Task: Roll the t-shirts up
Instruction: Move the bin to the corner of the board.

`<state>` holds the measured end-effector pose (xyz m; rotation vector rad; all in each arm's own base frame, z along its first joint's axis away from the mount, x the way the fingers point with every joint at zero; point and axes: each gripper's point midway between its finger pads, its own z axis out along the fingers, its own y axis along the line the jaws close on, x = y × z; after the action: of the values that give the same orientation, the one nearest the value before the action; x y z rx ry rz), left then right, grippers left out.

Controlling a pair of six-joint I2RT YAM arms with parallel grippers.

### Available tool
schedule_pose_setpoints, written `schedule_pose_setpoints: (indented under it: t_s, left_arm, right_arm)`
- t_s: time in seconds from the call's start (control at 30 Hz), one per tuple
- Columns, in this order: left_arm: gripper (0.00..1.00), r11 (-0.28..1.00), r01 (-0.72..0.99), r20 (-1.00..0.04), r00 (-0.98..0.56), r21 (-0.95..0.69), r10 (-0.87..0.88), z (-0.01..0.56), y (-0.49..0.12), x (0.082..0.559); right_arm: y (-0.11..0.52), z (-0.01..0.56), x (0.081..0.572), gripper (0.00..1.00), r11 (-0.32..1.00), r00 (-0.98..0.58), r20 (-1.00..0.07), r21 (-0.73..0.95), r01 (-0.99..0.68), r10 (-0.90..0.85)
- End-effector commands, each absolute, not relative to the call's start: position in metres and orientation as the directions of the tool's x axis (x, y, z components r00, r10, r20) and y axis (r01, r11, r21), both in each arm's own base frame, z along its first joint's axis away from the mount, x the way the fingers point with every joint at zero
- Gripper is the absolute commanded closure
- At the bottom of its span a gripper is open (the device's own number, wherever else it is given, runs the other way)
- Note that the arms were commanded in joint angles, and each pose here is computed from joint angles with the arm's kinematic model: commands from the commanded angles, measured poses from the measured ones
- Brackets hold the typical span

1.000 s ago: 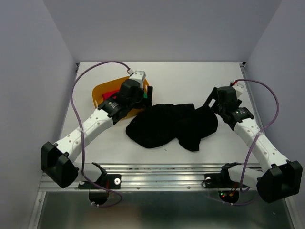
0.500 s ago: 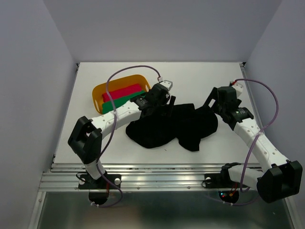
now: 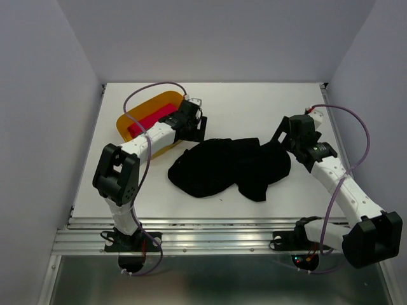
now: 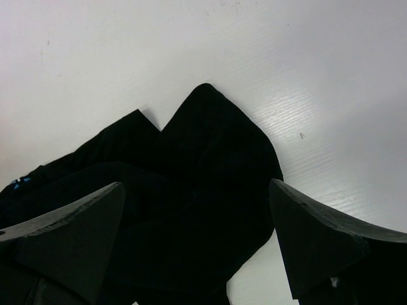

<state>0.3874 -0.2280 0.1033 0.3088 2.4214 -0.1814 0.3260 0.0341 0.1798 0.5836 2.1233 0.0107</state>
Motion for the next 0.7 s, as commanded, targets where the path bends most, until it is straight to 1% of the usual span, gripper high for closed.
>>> schedule_pose_setpoints:
  t_s: [0.0,0.07,0.23,0.4,0.43,0.53,0.67]
  left_arm:
    - [0.08,0.982,0.189,-0.723,-0.675,0.020,0.145,0.143,-0.191,0.425]
    - [0.08,0.987,0.159,-0.729,-0.672,0.028,0.129,0.150,-0.176,0.438]
    - [0.08,0.987,0.158,-0.714,-0.689,0.014,0.120,0.158,-0.172,0.434]
    - [0.09,0.993,0.112,-0.631,-0.769,0.021,0.100,0.132,-0.159,0.405]
    - [0.09,0.994,0.106,-0.627,-0.772,0.029,0.100,0.130,-0.155,0.401]
    - [0.09,0.995,0.082,-0.612,-0.784,0.063,0.103,0.119,-0.144,0.398]
    - [0.09,0.993,0.027,-0.599,-0.796,0.111,0.089,0.112,-0.122,0.407]
  right_arm:
    - [0.039,0.188,0.340,0.00,0.895,-0.454,-0.794,0.241,0.376,0.405]
    - [0.042,0.186,0.343,0.00,0.897,-0.464,-0.789,0.242,0.369,0.403]
    - [0.045,0.186,0.347,0.00,0.899,-0.472,-0.784,0.244,0.363,0.403]
    - [0.047,0.183,0.348,0.00,0.904,-0.479,-0.783,0.245,0.351,0.398]
    - [0.048,0.181,0.348,0.00,0.906,-0.484,-0.781,0.241,0.349,0.394]
    - [0.051,0.177,0.352,0.00,0.912,-0.498,-0.777,0.240,0.332,0.386]
    - [0.055,0.176,0.356,0.00,0.916,-0.510,-0.771,0.243,0.319,0.382]
